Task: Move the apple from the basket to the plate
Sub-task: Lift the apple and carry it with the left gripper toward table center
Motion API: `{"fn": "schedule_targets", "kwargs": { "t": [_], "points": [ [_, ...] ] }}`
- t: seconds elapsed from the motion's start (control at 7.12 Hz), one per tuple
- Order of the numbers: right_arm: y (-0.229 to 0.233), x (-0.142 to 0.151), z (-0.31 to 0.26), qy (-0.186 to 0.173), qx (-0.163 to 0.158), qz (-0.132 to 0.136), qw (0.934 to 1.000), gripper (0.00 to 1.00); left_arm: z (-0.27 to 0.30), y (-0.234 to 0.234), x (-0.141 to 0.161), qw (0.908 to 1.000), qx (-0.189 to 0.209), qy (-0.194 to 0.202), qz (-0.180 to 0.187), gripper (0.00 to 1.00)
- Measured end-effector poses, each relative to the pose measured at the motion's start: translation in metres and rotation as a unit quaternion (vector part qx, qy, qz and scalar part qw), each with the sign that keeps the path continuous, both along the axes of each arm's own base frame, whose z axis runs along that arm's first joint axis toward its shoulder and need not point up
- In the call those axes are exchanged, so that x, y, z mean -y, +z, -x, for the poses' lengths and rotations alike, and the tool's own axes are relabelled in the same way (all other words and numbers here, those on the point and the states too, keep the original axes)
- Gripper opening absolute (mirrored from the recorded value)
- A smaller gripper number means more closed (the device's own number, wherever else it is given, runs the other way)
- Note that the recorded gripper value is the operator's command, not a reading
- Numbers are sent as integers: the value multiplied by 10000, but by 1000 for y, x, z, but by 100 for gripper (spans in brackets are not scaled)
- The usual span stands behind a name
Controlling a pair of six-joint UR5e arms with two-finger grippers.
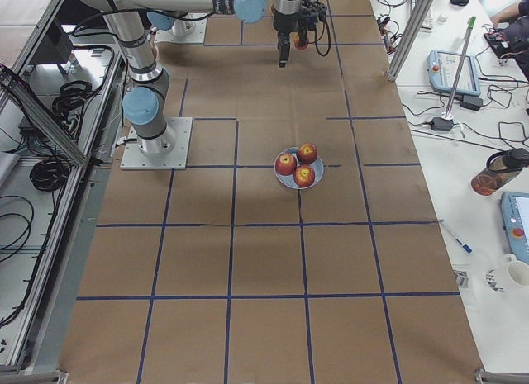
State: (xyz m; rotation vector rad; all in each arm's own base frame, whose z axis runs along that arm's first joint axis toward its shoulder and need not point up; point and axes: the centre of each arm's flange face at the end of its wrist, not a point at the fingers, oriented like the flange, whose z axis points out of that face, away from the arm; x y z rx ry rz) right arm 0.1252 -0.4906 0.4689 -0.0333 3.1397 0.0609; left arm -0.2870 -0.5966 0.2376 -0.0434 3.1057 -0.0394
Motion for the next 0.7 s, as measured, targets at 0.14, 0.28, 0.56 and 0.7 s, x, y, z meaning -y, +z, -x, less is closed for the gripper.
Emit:
{"fn": "schedule_targets", "kwargs": {
  "t": [0.14, 0.28, 0.56, 0.7],
  "points": [
    [0, 0, 0, 2, 0, 1, 10000, 100, 31, -15, 1, 9999, 27, 97, 1, 33],
    [0, 0, 0, 5, 0, 0, 10000, 100, 54, -24, 0, 9999, 25, 148, 2, 33],
    [0, 0, 0, 4, 0, -4, 10000, 100, 79, -32, -5, 9999, -47, 164, -9, 40],
    [0, 0, 0, 4, 0, -1, 10000, 100, 84, -35, -8, 9998, -64, 171, -34, 40]
  ]
}}
